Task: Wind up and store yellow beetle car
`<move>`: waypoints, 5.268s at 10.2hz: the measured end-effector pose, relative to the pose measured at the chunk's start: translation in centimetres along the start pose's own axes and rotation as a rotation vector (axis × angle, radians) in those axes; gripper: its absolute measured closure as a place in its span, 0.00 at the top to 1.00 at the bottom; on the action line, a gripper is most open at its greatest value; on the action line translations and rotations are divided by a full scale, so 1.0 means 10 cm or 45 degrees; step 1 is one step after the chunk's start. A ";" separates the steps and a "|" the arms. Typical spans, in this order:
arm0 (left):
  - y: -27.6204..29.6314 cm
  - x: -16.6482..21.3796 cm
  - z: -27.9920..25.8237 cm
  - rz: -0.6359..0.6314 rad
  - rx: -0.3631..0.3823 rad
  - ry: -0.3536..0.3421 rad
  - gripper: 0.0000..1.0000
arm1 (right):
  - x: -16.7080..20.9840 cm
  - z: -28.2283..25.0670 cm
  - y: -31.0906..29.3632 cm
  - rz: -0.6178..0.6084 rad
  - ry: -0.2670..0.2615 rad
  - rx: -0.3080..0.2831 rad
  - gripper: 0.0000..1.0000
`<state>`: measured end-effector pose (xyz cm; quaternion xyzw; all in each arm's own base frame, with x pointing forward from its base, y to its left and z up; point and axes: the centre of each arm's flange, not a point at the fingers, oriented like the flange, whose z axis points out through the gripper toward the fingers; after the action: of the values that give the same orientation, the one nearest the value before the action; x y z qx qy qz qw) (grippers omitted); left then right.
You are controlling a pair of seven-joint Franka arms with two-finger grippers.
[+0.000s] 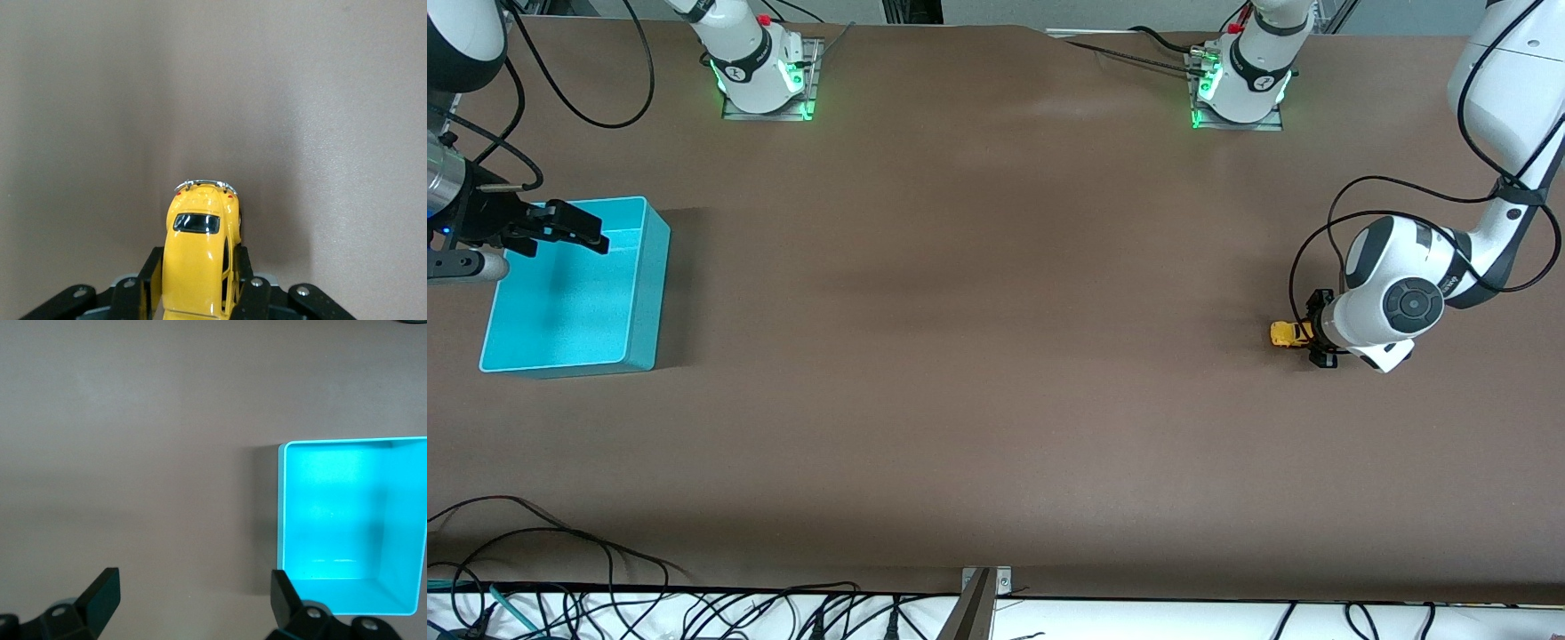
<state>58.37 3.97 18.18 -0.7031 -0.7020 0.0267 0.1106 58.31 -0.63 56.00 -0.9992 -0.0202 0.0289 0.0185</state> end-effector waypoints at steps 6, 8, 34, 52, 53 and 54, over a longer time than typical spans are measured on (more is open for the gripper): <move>0.03 0.08 0.18 -0.017 -0.020 -0.024 0.70 | 0.00 0.00 0.00 0.000 0.000 0.000 1.00; 0.04 0.10 0.21 -0.021 -0.021 -0.029 0.95 | 0.00 0.00 0.00 0.000 0.000 0.000 1.00; -0.49 0.04 -2.91 1.644 -0.256 -0.094 0.95 | 0.10 0.23 -0.51 -0.113 -0.049 -0.006 1.00; -0.75 0.21 -2.86 1.734 -0.209 -0.132 1.00 | 0.20 2.98 -0.03 -1.724 -0.040 0.015 1.00; -0.75 0.21 -2.86 1.734 -0.208 -0.132 1.00 | 0.14 3.10 -0.05 -1.778 -0.015 -0.007 1.00; -0.75 0.22 -2.86 1.733 -0.208 -0.133 1.00 | 0.06 3.22 -0.08 -1.823 0.008 -0.028 1.00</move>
<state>56.52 2.68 47.72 -0.9914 -0.1082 0.0709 -0.0181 57.03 1.31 23.91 -0.7409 -0.6712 0.0067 0.0230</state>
